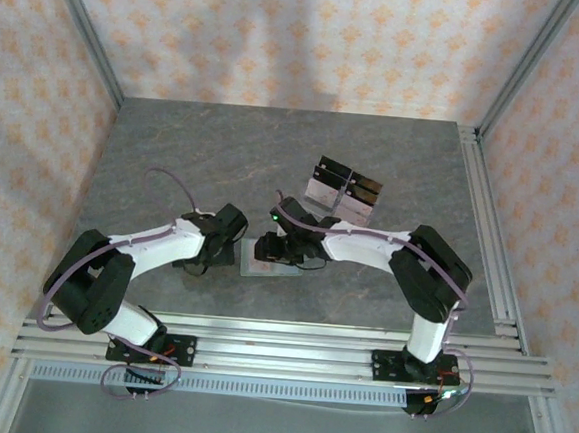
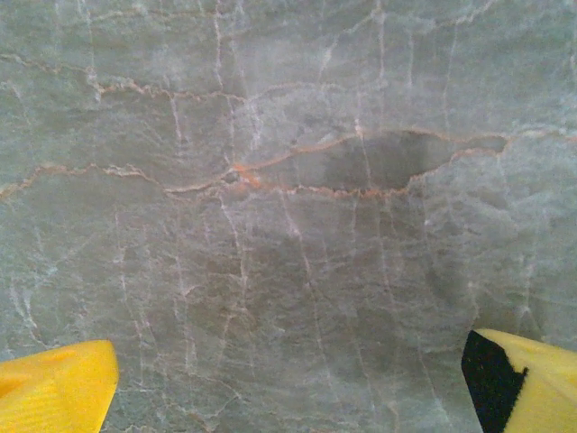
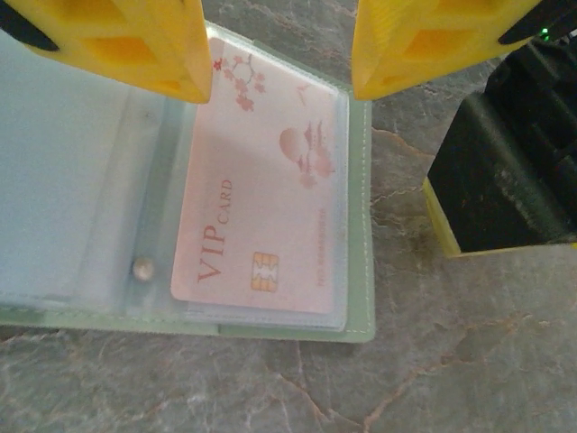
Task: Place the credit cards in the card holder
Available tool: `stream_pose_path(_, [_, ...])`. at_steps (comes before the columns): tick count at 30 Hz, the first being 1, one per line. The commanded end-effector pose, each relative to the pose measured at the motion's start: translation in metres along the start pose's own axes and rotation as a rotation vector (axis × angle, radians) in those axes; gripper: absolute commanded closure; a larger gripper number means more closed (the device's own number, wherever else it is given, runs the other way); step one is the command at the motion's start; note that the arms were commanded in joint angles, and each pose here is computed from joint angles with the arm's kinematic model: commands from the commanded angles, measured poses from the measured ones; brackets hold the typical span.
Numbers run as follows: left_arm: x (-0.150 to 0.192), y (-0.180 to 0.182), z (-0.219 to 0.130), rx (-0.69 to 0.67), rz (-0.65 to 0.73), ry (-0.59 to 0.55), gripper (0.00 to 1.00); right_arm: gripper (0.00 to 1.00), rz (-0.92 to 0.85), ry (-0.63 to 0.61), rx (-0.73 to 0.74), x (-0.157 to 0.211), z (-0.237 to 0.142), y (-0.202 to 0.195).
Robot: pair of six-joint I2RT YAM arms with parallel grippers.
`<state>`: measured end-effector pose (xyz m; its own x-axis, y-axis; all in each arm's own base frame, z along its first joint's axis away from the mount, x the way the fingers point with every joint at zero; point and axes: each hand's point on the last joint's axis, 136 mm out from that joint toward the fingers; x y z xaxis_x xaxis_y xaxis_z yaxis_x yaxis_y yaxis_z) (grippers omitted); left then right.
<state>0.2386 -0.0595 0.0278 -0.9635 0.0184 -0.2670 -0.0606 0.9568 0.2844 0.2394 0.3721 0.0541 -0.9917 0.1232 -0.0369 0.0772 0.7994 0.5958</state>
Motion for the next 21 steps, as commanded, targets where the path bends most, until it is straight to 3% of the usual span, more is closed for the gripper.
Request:
stream_pose_path(1, [0.002,-0.002,0.000,0.005,-0.015,-0.014,0.00,0.55,0.020,-0.015,-0.020,-0.005,0.005,0.006])
stream_pose_path(21, [0.002,-0.011,0.006,0.011,-0.005,-0.012,0.00,0.55,0.030,0.017,0.002,-0.002,0.020,0.002])
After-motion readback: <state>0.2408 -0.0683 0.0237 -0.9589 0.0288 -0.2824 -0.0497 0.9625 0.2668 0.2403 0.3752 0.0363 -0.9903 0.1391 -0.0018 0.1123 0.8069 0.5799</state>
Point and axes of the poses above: each hand's point on the last joint's axis, 136 mm out from that joint toward the fingers, its own z axis out along the fingers, its own y axis along the line the jaws close on, x = y × z, and after that the axes turned 15 degrees about z, right-handed
